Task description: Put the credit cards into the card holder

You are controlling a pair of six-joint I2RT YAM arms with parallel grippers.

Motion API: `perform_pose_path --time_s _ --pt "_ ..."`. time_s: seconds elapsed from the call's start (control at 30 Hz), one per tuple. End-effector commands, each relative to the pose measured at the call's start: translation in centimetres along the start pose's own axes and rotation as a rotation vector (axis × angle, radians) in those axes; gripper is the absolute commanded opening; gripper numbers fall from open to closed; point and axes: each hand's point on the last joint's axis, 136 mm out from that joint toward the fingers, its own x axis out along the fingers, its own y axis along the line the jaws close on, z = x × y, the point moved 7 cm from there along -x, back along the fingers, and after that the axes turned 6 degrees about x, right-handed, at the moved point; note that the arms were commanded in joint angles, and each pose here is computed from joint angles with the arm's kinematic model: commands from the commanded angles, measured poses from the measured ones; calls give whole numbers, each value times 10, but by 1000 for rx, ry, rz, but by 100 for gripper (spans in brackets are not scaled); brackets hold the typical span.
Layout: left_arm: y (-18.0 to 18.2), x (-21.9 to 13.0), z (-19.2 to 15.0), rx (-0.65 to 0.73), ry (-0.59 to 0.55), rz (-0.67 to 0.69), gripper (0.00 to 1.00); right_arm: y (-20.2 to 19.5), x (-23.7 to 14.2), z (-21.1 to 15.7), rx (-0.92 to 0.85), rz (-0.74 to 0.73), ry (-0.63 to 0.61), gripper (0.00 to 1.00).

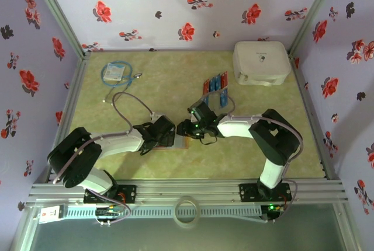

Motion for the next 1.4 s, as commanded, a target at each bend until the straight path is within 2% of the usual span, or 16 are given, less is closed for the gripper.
perform_pose_path --time_s 0.0,0.23,0.53,0.83,1.07,1.37 --pt "10 3 -8 -10 13 47 100 2 6 -3 15 15 19 40" --pt "10 -3 -2 -15 -6 38 100 9 4 -1 11 34 19 39" --pt "16 -29 18 -44 -86 14 100 27 -1 2 1 72 22 39" --pt "59 -70 28 -186 -200 46 100 56 2 -3 -38 98 39 41" --pt "91 -87 22 -283 -239 67 100 73 28 -4 -53 90 61 43" --pt "93 -83 17 -284 -212 54 100 76 62 -3 -43 81 77 42"
